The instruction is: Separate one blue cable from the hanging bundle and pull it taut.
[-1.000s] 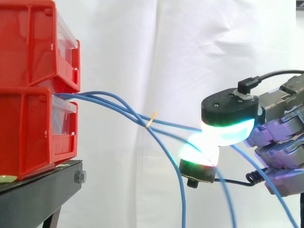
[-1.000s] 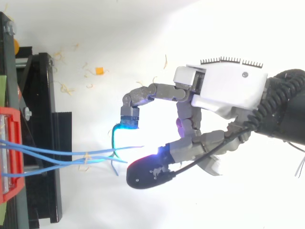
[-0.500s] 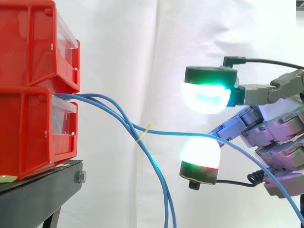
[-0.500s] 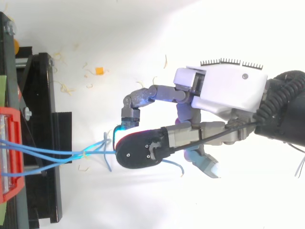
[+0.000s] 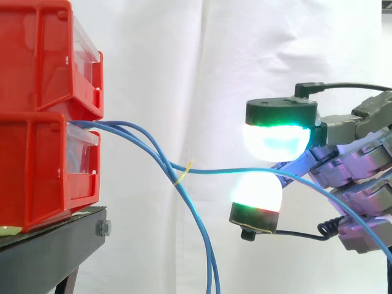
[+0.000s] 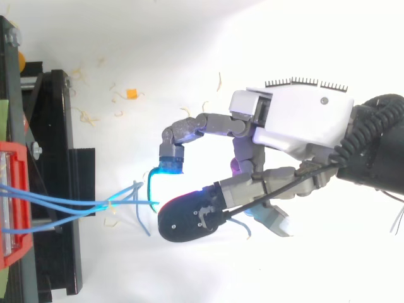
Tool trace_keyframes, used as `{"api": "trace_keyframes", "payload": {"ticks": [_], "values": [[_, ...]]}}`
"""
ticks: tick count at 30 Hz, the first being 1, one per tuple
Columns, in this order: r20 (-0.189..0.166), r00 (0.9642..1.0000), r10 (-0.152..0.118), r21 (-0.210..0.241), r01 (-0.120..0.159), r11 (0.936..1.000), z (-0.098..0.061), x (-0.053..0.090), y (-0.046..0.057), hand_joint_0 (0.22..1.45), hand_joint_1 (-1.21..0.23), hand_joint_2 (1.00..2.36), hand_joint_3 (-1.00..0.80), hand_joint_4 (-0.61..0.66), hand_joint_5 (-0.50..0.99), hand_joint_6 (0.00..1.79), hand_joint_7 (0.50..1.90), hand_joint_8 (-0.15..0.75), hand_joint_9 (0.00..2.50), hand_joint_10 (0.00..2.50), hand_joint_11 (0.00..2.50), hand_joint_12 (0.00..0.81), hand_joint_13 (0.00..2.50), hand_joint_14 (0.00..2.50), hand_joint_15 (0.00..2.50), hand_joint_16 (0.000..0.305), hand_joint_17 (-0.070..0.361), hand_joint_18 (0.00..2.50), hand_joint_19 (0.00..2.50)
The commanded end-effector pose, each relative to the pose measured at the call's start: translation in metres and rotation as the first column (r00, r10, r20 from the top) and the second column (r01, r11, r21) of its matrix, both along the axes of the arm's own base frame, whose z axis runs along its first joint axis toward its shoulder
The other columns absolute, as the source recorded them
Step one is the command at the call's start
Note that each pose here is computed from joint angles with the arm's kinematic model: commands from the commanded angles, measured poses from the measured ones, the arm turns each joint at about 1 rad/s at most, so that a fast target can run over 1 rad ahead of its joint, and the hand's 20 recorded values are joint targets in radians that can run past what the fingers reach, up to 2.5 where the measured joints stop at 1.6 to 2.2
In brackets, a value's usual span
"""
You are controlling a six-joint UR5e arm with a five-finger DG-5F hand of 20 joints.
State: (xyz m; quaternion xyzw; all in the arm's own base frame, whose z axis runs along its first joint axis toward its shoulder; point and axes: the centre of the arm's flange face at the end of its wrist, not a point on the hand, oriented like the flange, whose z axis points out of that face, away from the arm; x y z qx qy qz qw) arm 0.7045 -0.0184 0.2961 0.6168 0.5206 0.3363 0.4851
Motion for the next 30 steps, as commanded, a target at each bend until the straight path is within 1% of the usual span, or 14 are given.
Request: {"api": "trace_keyframes", "payload": {"ticks": [1, 3, 5, 7, 11, 13, 19, 25, 30], "values": [[0.007, 1.0000, -0.003, 0.012, 0.003, 0.9999, 0.0008, 0.0007, 0.0006, 0.68, -0.67, 1.00, -0.50, 0.12, 0.13, 0.50, 1.19, 0.169, 2.16, 0.03, 0.78, 0.310, 1.82, 0.03, 1.20, 0.047, 0.106, 1.30, 0.97], [0.006, 1.0000, -0.002, 0.013, 0.002, 0.9999, 0.0001, 0.0004, 0.0006, 0.68, -0.68, 1.00, -0.50, 0.12, 0.13, 0.50, 1.19, 0.172, 2.16, 0.03, 0.78, 0.309, 1.82, 0.03, 1.19, 0.047, 0.105, 1.30, 0.98], [0.007, 1.0000, -0.003, 0.016, 0.003, 0.9999, 0.0001, 0.0004, 0.0006, 0.71, -0.70, 1.00, -0.50, 0.14, 0.13, 0.50, 1.18, 0.163, 2.16, 0.03, 0.77, 0.311, 1.81, 0.03, 1.20, 0.046, 0.104, 1.31, 0.98], [0.009, 0.9999, -0.006, 0.026, 0.006, 0.9996, 0.0001, 0.0004, 0.0006, 0.72, -0.71, 1.01, -0.40, 0.14, 0.13, 0.50, 1.18, 0.159, 2.16, 0.03, 0.76, 0.313, 1.82, 0.03, 1.19, 0.046, 0.105, 1.31, 0.98], [0.012, 0.9999, -0.007, 0.029, 0.007, 0.9995, 0.0007, 0.0007, 0.0007, 0.73, -0.74, 1.02, -0.24, 0.14, 0.13, 0.50, 1.17, 0.160, 2.15, 0.03, 0.75, 0.315, 1.82, 0.03, 1.20, 0.047, 0.106, 1.32, 0.97], [0.010, 0.9999, -0.007, 0.028, 0.007, 0.9996, 0.0001, 0.0004, 0.0016, 0.72, -0.76, 1.02, -0.15, 0.13, 0.14, 0.50, 1.17, 0.183, 2.15, 0.03, 0.74, 0.323, 1.83, 0.03, 1.18, 0.049, 0.110, 1.35, 0.96], [0.010, 0.9999, -0.005, 0.028, 0.005, 0.9996, 0.0001, 0.0004, 0.0027, 0.72, -0.78, 1.02, -0.05, 0.11, 0.14, 0.51, 1.17, 0.197, 2.16, 0.03, 0.70, 0.337, 1.86, 0.03, 1.17, 0.051, 0.116, 1.39, 0.93], [0.011, 0.9999, -0.005, 0.032, 0.005, 0.9995, 0.0001, 0.0004, 0.0028, 0.72, -0.81, 1.01, 0.02, 0.10, 0.14, 0.51, 1.21, 0.199, 2.14, 0.03, 0.65, 0.355, 1.86, 0.02, 1.14, 0.055, 0.123, 1.44, 0.89], [0.026, 0.9996, -0.008, 0.049, 0.007, 0.9988, 0.0007, 0.0019, 0.0042, 0.72, -0.81, 1.01, 0.03, 0.09, 0.14, 0.51, 1.21, 0.201, 2.13, 0.03, 0.62, 0.355, 1.86, 0.02, 1.13, 0.055, 0.124, 1.45, 0.87]]}}
